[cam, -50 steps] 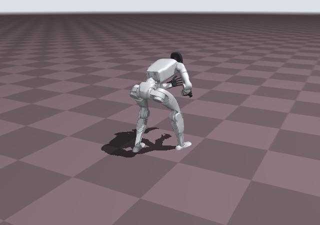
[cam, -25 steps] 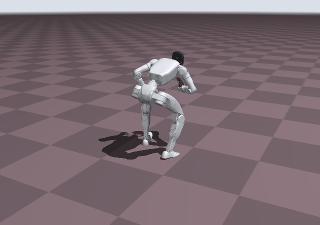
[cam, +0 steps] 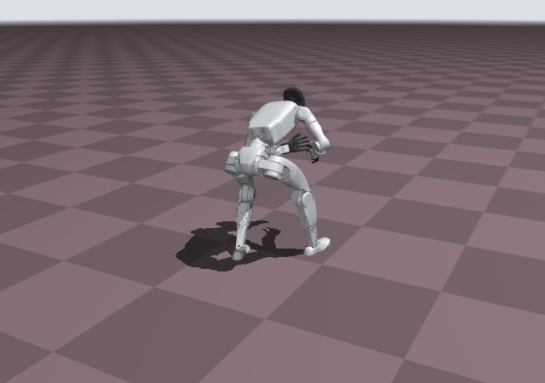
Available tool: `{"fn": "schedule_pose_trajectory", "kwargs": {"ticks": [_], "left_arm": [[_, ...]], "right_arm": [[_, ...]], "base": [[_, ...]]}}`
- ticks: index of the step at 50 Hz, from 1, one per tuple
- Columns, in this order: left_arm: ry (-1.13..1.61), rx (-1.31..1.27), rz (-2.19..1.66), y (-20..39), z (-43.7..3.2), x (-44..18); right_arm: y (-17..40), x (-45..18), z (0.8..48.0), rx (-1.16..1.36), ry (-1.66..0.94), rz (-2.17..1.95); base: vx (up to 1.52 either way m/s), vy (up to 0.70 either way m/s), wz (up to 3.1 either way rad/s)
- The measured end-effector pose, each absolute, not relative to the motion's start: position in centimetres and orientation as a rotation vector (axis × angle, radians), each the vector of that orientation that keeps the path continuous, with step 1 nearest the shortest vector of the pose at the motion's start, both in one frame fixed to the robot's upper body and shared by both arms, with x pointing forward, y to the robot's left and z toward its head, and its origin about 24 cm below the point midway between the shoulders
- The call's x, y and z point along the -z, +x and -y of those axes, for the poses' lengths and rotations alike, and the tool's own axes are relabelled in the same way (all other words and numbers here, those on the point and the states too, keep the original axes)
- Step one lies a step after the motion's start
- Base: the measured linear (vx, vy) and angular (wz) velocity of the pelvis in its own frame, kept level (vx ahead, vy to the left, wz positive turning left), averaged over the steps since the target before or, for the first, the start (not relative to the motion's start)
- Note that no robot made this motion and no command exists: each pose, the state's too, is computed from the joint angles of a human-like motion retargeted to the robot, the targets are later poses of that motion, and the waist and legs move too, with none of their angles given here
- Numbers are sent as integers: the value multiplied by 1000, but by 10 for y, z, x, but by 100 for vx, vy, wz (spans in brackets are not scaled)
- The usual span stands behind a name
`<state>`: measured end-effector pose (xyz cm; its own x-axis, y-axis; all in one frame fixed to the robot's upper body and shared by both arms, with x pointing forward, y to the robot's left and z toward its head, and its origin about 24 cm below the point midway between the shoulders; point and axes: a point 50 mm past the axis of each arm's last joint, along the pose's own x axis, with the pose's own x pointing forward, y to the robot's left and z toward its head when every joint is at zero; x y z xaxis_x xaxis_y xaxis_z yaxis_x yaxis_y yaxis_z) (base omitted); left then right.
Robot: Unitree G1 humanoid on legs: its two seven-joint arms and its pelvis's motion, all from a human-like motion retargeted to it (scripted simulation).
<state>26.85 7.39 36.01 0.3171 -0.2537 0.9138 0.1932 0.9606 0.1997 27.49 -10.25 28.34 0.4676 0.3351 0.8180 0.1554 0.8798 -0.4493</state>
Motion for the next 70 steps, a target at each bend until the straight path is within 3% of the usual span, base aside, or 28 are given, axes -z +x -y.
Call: {"fn": "schedule_pose_trajectory", "kwargs": {"ticks": [7,13,21,25,32,45,55,63,70], "left_arm": [[32,182,1014,289,-107,-307],[-160,-16,679,295,-159,-226],[-330,-395,321,256,-244,-126],[-450,-478,305,238,-258,-108],[-596,-465,362,255,-239,-122],[-222,17,803,299,-141,-262],[-39,395,1255,253,-55,-376],[52,383,1054,275,-66,-318],[51,114,602,289,-143,-197]], "right_arm": [[275,-289,91,-105,-506,1130],[270,-290,100,-84,-482,1137],[259,-311,88,-147,-556,1238],[256,-321,76,-155,-618,1310],[256,-321,81,-11,-578,1360],[273,-220,112,-120,-376,857],[268,-266,118,-54,-404,1041],[268,-265,106,-112,-486,1047],[268,-263,121,-80,-582,1038]], "base": [[42,-8,22],[45,-13,24],[37,-10,52],[26,-3,13],[30,3,-35],[36,10,-28],[25,4,-9],[34,-7,-6],[40,-8,10]]}}
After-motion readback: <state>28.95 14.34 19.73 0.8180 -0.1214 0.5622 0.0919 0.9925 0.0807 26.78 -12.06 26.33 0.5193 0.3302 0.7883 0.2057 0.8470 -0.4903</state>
